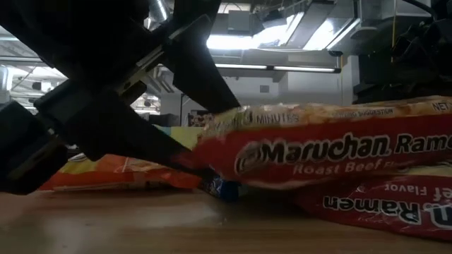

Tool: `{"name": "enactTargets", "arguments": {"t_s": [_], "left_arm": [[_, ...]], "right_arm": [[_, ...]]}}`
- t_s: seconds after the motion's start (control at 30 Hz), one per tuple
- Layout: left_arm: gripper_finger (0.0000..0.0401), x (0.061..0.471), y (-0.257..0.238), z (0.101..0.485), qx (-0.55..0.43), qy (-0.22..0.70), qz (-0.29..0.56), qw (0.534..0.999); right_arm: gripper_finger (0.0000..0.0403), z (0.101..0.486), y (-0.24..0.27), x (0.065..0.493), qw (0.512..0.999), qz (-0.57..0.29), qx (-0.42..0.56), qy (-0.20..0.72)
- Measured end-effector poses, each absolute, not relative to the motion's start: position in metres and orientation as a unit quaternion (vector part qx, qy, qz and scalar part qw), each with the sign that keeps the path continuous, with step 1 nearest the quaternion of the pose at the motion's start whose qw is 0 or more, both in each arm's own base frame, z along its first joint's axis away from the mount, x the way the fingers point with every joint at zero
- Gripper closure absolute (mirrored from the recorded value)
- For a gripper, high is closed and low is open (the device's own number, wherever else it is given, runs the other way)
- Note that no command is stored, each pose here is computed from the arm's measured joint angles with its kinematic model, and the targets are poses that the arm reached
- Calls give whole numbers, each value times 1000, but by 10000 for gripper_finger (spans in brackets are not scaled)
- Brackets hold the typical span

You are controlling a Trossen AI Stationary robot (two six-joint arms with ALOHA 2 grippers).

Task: Sort Maruchan noodles
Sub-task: Put the red bag into the yellow bin

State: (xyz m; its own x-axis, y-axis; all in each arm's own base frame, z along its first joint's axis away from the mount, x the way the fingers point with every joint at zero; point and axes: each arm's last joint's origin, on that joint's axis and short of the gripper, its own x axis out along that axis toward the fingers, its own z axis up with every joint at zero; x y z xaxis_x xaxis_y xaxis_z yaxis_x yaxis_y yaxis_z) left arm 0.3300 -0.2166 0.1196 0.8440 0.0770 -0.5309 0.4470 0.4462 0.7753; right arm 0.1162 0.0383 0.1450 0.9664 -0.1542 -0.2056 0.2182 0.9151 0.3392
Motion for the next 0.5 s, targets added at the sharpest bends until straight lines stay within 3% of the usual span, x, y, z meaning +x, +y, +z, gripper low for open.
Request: {"name": "enactTargets", "arguments": {"t_s": [0.5], "left_arm": [[394, 325, -221, 122, 516, 255, -92, 813]], "right_arm": [[81, 145, 37, 116, 971, -111, 197, 81]]}}
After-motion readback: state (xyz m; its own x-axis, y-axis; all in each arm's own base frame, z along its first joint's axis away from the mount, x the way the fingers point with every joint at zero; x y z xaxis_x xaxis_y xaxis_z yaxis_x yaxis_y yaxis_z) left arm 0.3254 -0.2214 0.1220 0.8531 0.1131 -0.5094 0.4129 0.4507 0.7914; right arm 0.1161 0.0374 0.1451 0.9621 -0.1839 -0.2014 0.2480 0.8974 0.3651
